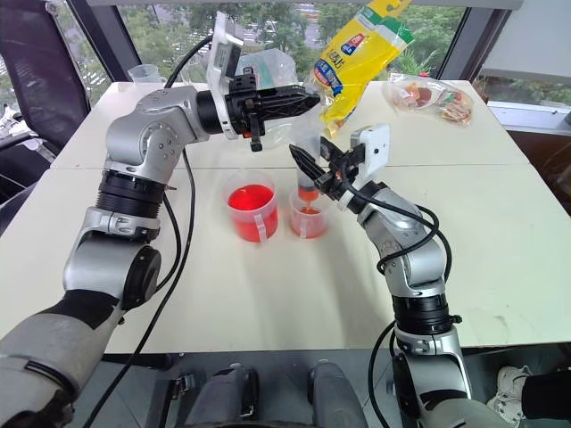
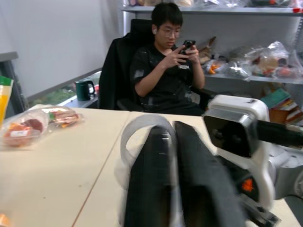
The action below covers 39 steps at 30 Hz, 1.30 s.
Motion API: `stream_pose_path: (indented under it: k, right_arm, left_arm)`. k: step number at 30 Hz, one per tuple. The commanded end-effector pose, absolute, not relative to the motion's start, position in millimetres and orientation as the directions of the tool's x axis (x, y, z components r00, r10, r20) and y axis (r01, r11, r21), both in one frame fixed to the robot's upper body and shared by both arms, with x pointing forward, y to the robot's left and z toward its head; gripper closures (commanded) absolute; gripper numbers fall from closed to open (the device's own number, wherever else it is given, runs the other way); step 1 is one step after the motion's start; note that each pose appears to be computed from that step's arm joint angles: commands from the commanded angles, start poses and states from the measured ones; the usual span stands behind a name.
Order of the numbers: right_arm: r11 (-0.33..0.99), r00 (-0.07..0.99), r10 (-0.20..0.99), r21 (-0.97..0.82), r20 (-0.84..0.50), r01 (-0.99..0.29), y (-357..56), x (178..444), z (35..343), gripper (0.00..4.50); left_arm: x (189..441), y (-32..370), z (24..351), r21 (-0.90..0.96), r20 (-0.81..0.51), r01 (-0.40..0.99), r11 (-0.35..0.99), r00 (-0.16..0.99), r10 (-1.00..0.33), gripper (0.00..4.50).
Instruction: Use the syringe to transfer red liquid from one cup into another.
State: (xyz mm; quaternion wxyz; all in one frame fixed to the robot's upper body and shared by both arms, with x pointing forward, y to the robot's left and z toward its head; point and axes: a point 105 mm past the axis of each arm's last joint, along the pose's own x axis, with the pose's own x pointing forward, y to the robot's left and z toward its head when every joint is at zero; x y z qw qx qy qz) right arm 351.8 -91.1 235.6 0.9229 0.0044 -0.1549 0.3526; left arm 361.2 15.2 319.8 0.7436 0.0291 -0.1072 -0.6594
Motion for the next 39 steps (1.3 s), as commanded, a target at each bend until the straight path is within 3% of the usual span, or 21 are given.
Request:
stream_pose_path:
  k: [1,23,39]
  right_arm:
    - [0.735,0.656,0.663,-0.150,0.361,-0.661,-86,341,258,3.07]
    - [0.721,0.620,0.667,-0.151,0.413,-0.676,-95,326,297,3.07]
    - [0.724,0.619,0.655,-0.124,0.432,-0.679,-101,324,309,3.07]
  left_arm:
    - [351,5,330,0.252,0.116,0.964,0.082,0.054,-0.992,4.45]
    - [352,1,283,0.178,0.033,0.981,0.071,0.067,-0.997,4.45]
    - [348,-2,273,0.152,0.022,0.986,0.066,0.063,-0.998,4.45]
